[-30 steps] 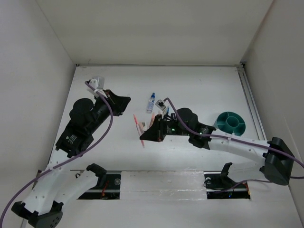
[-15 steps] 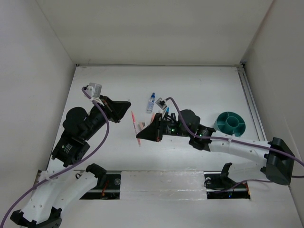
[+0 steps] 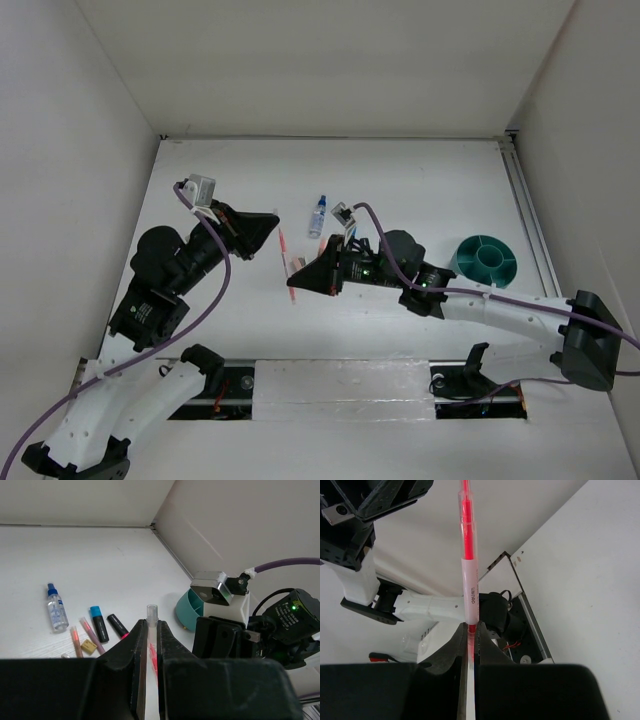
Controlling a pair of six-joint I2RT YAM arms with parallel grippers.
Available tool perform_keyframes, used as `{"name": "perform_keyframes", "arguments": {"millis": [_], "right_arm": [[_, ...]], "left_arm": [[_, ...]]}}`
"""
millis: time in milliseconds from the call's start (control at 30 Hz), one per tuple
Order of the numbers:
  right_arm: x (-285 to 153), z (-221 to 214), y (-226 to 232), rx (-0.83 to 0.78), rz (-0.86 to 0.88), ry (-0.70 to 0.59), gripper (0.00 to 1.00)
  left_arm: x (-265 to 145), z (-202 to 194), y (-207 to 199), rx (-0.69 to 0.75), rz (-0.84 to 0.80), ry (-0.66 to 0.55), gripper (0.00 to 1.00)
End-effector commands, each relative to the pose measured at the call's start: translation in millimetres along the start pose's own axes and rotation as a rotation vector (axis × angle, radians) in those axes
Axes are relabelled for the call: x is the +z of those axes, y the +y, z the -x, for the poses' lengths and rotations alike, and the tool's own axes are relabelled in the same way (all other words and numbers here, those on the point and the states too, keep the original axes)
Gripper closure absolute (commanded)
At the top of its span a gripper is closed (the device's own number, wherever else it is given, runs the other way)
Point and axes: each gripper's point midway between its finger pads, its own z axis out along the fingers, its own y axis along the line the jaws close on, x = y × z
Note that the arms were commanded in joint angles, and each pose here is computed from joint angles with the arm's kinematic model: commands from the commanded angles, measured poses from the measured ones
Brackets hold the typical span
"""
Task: Sort the stationery into containers
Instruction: Close the pen cap on the pen.
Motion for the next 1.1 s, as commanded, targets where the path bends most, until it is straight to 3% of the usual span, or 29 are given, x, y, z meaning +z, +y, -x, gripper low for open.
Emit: {"name": "perform_keyframes", "arguments": {"millis": [0, 700, 1067], "right_arm": [[0, 22, 37, -0.042, 0.112, -0.064, 1.0], [4, 24, 42, -0.05, 0.137, -0.062, 1.0], [9, 12, 37, -0.04, 0.137, -0.023, 1.0]], "left_arm": [[-1, 9, -8, 0.029, -0.043, -0.043, 1.0], [6, 0, -7, 0.003, -0.056, -0.012, 1.0], [0, 13, -4, -0.009, -0.02, -0.077, 1.0]]}}
